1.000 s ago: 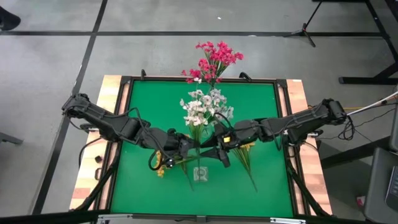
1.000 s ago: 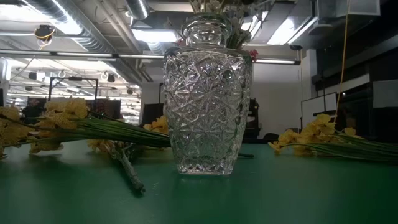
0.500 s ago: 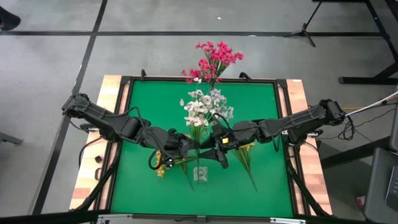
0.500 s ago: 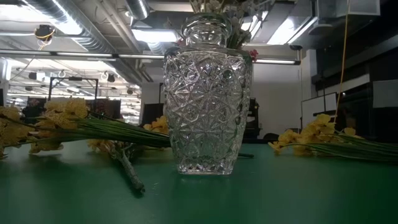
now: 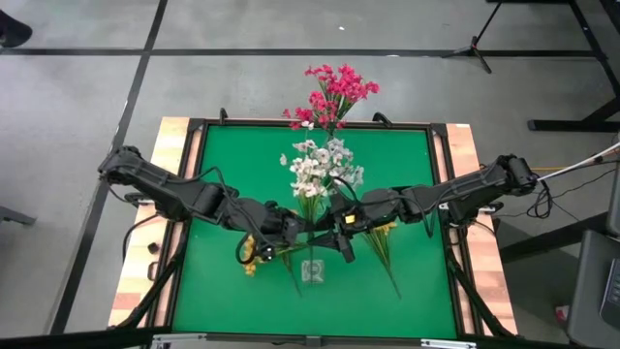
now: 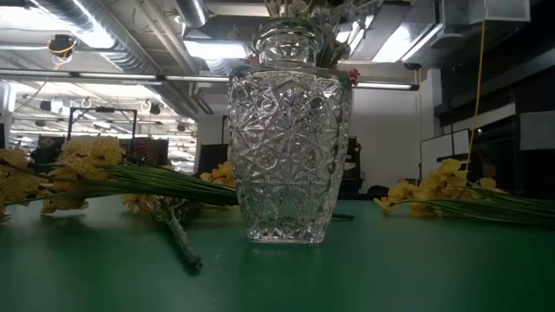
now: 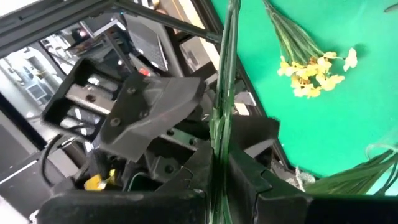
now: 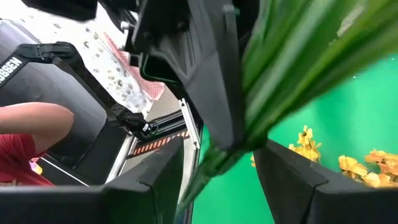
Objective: Sort flowers into vase by color
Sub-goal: Put the white flowers into the middle transparent vase
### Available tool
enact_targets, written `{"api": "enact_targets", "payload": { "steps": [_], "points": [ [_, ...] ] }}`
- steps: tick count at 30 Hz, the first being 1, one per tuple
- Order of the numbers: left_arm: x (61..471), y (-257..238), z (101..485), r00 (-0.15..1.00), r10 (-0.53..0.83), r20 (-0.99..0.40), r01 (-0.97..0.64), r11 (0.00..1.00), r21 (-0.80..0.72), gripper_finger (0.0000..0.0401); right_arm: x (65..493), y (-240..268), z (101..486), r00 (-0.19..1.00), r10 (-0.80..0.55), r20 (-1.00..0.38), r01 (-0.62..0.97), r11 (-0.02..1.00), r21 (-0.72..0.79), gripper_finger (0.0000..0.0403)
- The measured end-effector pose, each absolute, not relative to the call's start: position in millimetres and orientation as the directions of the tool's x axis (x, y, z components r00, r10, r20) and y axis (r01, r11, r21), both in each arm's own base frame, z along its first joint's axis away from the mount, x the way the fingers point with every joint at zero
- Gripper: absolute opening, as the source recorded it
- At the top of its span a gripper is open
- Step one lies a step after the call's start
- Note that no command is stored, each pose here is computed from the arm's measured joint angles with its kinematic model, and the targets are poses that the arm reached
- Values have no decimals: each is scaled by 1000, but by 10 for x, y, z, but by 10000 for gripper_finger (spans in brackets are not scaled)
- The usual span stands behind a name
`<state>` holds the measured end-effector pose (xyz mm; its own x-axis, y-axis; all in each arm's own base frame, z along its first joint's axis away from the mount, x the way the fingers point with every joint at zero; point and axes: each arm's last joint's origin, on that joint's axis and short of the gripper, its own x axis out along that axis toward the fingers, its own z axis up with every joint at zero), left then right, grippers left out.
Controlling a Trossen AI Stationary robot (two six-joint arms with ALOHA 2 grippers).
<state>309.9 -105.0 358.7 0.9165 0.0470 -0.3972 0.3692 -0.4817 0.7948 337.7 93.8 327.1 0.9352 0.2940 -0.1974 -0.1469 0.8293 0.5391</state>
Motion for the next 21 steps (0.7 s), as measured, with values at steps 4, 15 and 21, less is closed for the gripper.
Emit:
{"api": "enact_targets", "payload": {
  "steps": [4,15,21],
  "points": [
    [3117,-1055,3567,914,48,-402,374,-483,792,27,3394,943,3239,933,294,-209,-141,831,538,189],
    [3110,-1076,3567,915,45,-401,371,-486,791,27,3389,942,3224,929,293,-226,-135,837,531,54],
    [3099,-1109,3571,917,33,-398,363,-483,797,27,3387,947,3221,923,311,-229,-156,842,516,17]
  ]
}}
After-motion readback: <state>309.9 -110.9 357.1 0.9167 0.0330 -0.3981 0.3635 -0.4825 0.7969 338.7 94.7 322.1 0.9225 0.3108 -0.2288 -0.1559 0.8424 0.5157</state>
